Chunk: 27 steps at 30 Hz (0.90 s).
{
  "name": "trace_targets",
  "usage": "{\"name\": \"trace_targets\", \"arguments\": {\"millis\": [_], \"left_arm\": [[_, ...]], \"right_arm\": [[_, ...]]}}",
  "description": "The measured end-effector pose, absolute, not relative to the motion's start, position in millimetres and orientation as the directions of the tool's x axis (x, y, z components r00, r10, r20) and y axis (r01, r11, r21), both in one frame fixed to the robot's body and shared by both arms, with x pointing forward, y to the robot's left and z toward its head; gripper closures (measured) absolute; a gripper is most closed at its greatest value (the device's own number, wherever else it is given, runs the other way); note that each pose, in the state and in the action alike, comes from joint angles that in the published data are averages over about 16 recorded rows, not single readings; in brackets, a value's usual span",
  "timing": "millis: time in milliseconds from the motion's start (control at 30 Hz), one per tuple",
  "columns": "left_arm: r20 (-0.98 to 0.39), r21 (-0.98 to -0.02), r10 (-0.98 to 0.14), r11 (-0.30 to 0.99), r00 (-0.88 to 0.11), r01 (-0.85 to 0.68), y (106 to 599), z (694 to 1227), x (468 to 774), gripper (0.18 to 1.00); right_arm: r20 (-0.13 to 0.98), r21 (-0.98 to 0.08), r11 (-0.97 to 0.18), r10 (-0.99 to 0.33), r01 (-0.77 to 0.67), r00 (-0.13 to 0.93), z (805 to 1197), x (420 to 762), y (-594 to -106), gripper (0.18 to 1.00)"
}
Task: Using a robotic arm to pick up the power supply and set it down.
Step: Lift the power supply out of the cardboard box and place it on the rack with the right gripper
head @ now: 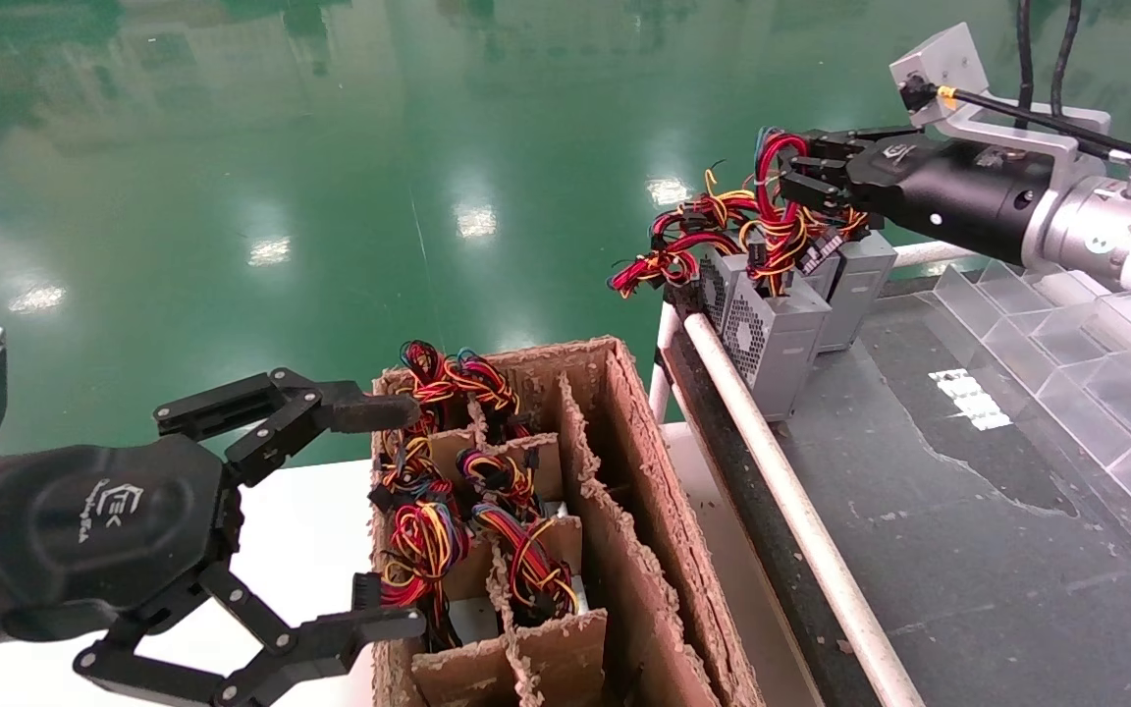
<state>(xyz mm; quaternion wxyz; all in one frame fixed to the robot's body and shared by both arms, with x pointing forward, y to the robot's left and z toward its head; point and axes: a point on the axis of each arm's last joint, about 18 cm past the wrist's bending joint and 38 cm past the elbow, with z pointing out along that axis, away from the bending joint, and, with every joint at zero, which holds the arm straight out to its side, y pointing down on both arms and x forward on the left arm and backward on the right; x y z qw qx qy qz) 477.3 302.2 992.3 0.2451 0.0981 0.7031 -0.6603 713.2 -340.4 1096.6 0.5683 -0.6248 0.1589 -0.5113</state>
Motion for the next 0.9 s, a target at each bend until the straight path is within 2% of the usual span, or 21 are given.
{"name": "trace_targets", "arguments": {"millis": [633, 900], "left_arm": [[-0.474, -0.88, -0.186, 0.109, -0.861, 0.462, 302.2, 992.3, 477.3, 0.183], [-0.474, -0.88, -0.186, 0.109, -0.861, 0.462, 302.2, 992.3, 477.3, 0.183]], "right_arm": [[0.437, -0.888, -0.297, -0.784, 0.351, 0.442, 1082.3, 716.6, -341.0, 0.975], [0.437, -0.888, -0.3, -0.784, 0.348, 0.441, 1082.1, 715.7, -343.4, 0.912]]}}
